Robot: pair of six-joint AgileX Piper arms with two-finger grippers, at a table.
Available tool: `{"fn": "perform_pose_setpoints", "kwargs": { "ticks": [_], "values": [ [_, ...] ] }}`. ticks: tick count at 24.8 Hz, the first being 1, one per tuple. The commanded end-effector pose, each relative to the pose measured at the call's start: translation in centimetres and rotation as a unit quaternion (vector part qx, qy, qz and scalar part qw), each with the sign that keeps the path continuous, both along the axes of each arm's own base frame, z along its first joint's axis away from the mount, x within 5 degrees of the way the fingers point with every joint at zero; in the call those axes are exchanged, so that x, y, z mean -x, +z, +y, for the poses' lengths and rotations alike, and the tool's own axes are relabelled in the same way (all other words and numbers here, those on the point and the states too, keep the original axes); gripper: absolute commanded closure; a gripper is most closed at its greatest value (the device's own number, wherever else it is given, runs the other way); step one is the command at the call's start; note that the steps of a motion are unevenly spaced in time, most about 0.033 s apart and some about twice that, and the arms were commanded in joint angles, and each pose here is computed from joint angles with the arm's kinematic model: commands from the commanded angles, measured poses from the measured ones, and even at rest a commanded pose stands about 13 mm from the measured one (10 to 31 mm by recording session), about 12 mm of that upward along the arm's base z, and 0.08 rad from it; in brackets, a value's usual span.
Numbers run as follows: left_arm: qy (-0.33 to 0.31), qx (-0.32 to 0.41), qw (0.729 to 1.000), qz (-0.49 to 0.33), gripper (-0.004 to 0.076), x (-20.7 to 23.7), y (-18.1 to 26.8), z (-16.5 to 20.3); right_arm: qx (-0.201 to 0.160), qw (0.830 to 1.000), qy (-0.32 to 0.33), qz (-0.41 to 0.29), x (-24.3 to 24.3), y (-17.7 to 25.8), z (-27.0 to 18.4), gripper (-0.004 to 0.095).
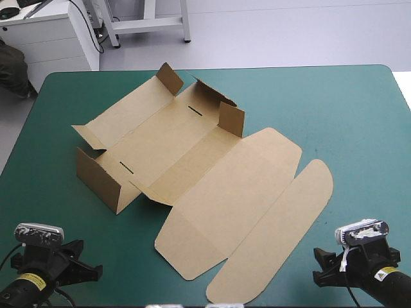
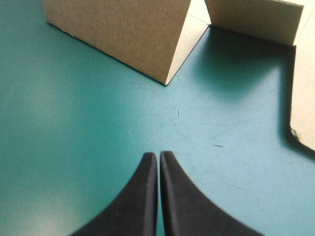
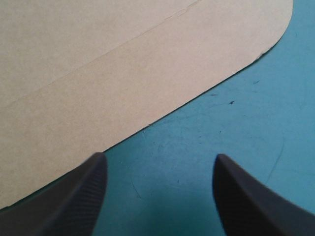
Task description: Fold the box
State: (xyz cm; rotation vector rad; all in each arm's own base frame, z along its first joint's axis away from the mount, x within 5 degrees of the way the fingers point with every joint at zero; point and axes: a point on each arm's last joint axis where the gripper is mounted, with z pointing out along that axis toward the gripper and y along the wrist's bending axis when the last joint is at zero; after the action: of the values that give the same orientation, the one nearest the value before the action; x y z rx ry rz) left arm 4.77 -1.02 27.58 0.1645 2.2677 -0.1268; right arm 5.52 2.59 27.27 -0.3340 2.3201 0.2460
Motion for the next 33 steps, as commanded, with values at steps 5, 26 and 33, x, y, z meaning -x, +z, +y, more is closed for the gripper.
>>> {"fn": "perform_pose_setpoints", "kwargs": {
  "ticks": [5,26,33],
  "values": [
    [-0.002,0.013,0.999,-0.032,0.0731,-0.4,1.1,-0.2,-0.017,0.999,-0.001,-0.035,0.5,4.6,0.3,0.013],
    [-0.002,0.013,0.999,-0.032,0.0731,-0.4,1.1,-0.2,-0.083,0.992,0.08,0.048,-16.5,14.3,-0.2,0.013],
    [-0.002,0.013,0.999,-0.032,0.0731,-0.4,1.1,-0.2,-0.054,0.986,0.151,0.045,-22.0,14.1,2.4,0.0129]
  ]
}}
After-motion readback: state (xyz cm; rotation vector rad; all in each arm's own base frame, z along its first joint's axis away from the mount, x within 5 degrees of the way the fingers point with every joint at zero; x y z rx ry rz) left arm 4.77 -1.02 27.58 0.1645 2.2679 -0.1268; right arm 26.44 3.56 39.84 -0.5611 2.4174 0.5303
